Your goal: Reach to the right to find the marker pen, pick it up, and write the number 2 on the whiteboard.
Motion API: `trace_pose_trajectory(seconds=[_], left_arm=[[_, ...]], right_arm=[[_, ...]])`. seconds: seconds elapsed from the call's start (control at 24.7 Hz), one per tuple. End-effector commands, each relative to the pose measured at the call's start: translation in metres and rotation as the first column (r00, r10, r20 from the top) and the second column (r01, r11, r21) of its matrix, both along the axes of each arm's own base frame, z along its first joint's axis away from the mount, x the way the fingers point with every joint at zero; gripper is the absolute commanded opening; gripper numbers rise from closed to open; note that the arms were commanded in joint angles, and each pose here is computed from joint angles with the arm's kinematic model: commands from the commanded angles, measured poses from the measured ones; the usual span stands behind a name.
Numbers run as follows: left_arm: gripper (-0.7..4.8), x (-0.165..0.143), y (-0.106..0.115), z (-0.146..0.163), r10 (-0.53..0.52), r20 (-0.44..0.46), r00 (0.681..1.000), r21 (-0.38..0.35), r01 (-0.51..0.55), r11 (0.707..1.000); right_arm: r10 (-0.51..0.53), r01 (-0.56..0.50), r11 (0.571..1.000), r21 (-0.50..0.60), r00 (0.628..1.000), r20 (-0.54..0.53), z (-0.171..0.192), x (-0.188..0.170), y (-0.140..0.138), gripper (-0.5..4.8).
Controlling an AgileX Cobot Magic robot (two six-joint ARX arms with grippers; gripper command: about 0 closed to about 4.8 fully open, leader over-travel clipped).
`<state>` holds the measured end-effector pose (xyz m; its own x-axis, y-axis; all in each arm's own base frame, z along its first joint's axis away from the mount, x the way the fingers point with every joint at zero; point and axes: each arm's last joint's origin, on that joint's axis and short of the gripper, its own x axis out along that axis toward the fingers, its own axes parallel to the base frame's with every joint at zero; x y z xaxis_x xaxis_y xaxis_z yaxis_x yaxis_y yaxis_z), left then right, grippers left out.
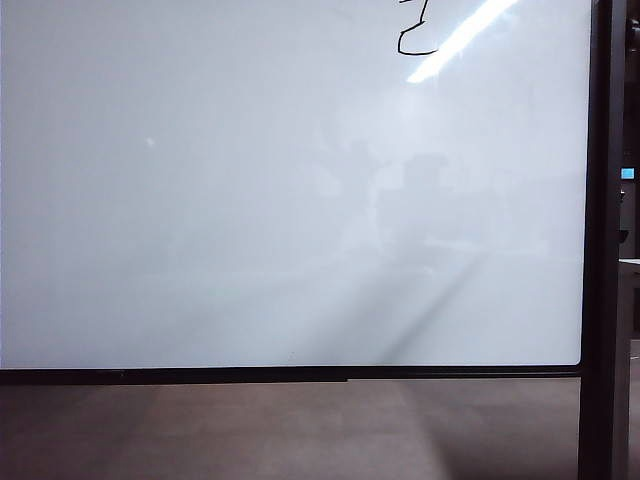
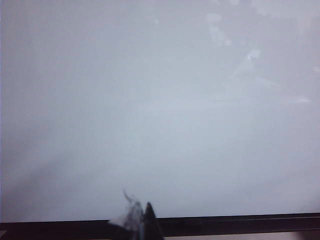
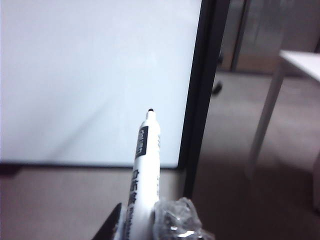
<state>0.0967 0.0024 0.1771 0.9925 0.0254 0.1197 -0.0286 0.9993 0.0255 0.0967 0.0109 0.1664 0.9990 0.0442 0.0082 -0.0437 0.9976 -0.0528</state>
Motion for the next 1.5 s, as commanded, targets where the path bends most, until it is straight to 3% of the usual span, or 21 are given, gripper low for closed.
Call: trace_pose_trajectory(seconds=[0.04,0.48,1.5], left_arm=[[-0.05,-0.0002,-0.0001,0.0014,-0.004,0.011,1.000,0.002,0.004,1.000],[-0.05,-0.0002,-0.0001,0.0014,-0.004,0.011,1.000,0.002,0.004,1.000],[-0.05,-0.0002,-0.0001,0.0014,-0.004,0.011,1.000,0.002,0.004,1.000]], right_arm=[[0.001,-0.001,1.000,0.005,1.000,0.031,0.0021,0.0001,0.0000,0.00],[0.001,-0.002,1.000,0.012,0.997,0.082,0.0071,-0.0002,0.0000,0.00],[0.002,-0.003,1.000,0.012,0.997,0.080,0.0069,-0.0002,0.0000,0.00]])
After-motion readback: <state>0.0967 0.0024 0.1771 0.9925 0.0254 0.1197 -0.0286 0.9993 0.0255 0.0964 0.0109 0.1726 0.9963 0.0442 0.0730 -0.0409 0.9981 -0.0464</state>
